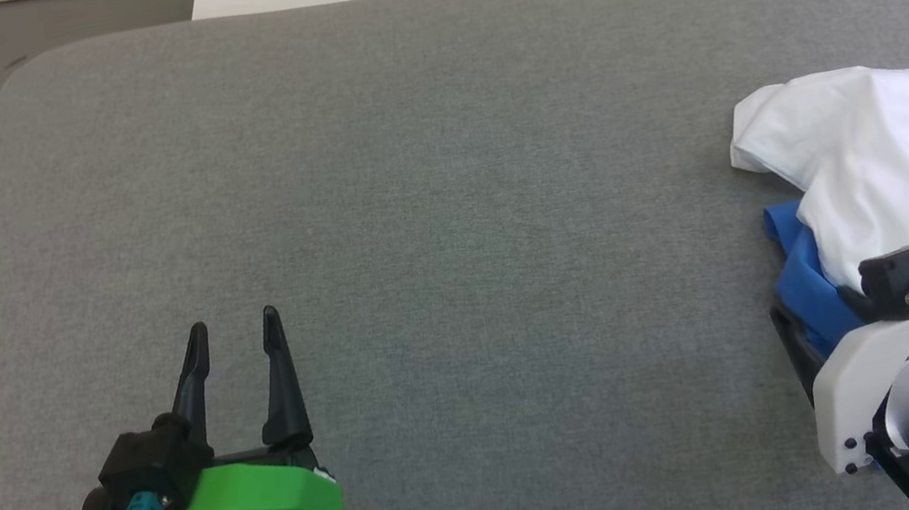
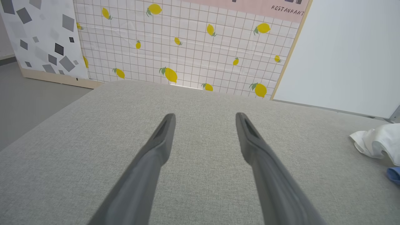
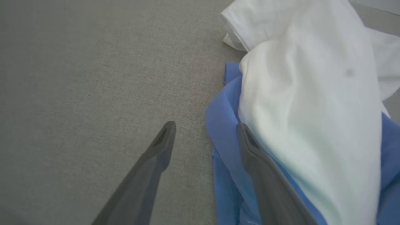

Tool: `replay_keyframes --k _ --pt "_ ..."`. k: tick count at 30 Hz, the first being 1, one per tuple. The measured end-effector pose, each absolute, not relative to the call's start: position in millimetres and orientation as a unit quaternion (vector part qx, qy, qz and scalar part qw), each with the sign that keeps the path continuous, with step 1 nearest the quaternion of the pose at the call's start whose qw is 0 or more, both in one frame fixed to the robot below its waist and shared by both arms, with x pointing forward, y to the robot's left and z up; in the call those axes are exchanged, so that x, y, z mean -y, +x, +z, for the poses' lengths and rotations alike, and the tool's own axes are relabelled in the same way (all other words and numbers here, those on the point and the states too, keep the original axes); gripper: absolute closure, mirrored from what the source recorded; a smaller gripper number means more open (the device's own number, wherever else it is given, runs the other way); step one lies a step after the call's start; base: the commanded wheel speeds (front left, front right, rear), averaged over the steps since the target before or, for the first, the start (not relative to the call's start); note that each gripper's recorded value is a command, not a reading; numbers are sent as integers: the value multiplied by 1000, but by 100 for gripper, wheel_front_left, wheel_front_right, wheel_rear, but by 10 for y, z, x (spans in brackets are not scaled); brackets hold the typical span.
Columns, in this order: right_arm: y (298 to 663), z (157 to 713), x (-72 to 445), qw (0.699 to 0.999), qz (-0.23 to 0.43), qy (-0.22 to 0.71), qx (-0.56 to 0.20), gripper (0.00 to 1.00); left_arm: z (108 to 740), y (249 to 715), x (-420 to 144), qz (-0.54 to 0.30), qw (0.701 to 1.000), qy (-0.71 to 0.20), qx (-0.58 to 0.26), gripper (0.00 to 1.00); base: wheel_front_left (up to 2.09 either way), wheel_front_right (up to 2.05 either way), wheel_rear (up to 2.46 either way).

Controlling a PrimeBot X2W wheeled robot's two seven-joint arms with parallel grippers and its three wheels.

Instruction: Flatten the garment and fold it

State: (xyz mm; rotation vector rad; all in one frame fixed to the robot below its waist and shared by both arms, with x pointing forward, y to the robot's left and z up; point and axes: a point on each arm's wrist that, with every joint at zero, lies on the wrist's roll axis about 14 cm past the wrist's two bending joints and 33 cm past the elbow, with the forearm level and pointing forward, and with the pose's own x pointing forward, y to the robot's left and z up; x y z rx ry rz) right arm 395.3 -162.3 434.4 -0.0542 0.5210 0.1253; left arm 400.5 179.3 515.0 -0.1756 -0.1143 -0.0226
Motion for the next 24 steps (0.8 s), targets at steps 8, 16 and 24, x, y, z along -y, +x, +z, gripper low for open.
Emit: replay_keyframes --k 8,16,24 --pt "4008 3991 1723 938 47 -59 -338 0 5113 4036 -1859 -1 995 -89 53 0 0 0 0" --pt "4130 3863 1742 930 42 -67 -359 72 5025 4015 -1952 15 995 -87 40 0 0 0 0" --pt "4279 3930 1717 940 42 -62 -333 100 5018 3976 -2009 23 995 -86 38 0 0 0 0"
